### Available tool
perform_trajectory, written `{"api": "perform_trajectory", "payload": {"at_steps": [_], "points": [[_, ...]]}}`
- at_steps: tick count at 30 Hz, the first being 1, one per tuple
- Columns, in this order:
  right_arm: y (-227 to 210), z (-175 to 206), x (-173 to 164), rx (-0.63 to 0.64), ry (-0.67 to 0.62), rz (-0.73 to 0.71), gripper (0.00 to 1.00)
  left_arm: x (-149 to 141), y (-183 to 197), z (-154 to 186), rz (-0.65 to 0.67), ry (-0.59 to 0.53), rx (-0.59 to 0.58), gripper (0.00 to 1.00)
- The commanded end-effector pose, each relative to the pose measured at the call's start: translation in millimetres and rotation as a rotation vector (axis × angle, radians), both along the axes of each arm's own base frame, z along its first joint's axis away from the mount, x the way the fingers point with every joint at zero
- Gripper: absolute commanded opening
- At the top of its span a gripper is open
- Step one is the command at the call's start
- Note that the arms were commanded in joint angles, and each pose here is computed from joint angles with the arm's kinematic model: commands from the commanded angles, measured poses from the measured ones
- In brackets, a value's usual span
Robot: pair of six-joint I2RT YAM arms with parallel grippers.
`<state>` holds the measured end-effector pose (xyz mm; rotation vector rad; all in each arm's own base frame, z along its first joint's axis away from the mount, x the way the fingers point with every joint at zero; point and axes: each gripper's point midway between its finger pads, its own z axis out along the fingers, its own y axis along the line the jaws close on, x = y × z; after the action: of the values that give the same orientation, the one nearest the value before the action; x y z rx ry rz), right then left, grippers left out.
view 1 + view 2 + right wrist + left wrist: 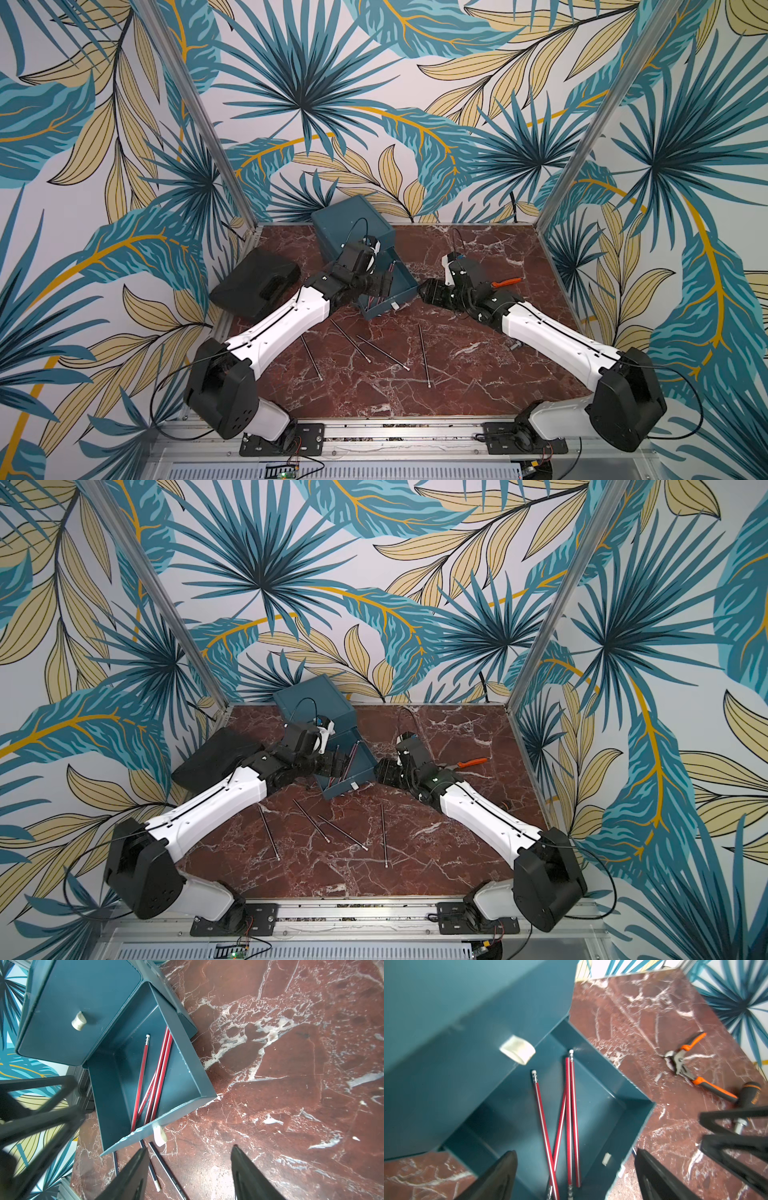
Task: Please place the pencils in the drawer according to their color
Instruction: Place the pencil in the drawer, then close the drawer in the storage box.
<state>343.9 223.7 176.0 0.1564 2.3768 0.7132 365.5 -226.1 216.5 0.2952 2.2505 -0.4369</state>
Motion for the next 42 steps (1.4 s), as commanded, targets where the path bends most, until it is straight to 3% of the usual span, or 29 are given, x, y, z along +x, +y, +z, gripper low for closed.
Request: {"api": "perform_trajectory", "payload": {"at_steps": [1, 7, 15, 28, 42], "points": [[-1, -19, -6, 0.007, 0.053, 0.001, 0.67, 3, 1, 29, 0.025, -0.151, -0.101, 1.00], [-1, -30, -11, 0.024, 0.100, -0.009, 0.67, -6, 38, 49, 0.172, -0.339, -0.183, 1.00], [-5, -43, -15, 0.022, 0.137, -0.027, 0.67, -25, 89, 45, 0.355, -0.435, -0.187, 1.00], [-7, -57, -12, 0.011, 0.180, -0.061, 0.62, -66, 171, 0, 0.694, -0.419, -0.224, 1.00], [-9, -84, -13, 0.002, 0.257, -0.107, 0.56, -76, 176, -45, 0.687, -0.338, -0.220, 1.00]]}}
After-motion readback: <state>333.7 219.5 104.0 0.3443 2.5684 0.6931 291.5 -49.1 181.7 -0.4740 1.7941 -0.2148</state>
